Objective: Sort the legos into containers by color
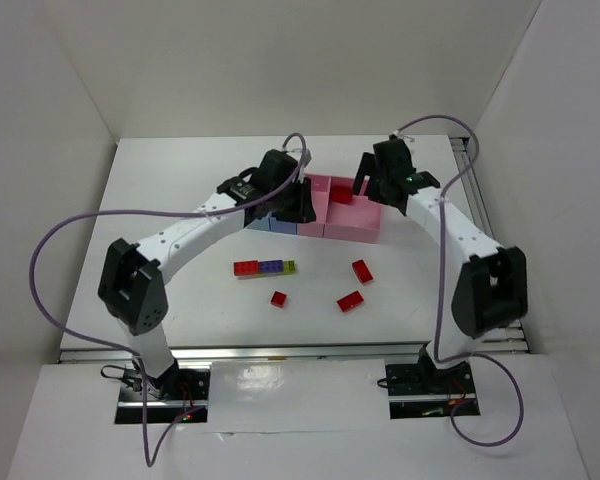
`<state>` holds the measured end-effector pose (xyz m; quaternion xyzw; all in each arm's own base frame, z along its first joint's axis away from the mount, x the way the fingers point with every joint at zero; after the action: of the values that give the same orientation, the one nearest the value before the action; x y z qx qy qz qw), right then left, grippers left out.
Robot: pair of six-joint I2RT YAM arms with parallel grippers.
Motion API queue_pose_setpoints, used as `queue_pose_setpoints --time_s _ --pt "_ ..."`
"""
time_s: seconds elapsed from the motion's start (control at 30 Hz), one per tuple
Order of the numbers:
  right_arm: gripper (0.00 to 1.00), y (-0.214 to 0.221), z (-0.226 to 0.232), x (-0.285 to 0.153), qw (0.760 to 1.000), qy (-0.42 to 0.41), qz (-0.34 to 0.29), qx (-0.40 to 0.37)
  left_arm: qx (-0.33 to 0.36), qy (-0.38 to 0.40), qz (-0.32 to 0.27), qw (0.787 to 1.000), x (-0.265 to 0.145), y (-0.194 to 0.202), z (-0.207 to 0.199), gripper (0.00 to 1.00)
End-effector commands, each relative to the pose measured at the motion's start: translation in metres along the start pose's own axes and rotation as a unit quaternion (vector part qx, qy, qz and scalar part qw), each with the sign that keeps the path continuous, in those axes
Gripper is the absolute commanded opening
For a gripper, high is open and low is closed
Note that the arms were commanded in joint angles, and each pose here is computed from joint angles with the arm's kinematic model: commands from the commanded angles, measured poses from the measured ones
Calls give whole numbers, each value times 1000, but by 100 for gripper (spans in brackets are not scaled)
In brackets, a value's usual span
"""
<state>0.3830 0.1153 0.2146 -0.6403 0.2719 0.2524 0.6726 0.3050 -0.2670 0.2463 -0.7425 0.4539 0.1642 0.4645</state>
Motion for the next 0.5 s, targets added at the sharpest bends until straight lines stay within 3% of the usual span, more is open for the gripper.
queue_pose_setpoints --time_s 0.0,0.17,0.4,0.43,0.47 --pt "89 -5 -12 -49 997 24 -69 39 -29 -29 -35 999 18 -33 0 0" --pt "92 -22 -33 -105 987 -5 -140 77 -37 -70 -24 997 84 -55 20 0" --pt "100 -19 -44 -146 984 -12 -157 83 -37 -92 -23 995 128 -77 29 0" --pt "100 -18 -45 -149 984 -12 -157 83 -36 -90 -26 995 130 -79 28 5" --pt "100 -16 -45 -149 985 -11 -152 82 -30 -93 -22 995 131 -79 29 24"
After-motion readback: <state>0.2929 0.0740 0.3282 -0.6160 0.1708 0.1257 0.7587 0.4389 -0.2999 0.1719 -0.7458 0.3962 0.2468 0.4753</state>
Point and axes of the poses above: each gripper's point midway between its finger pads, its own x axis out along the fingers, its own z axis along the line the jaws close on, y = z × x, the point moved 8 cm from there along -x, back along the fingers, and after that the axes turned 14 degrees about -x, right-handed, at the moved point
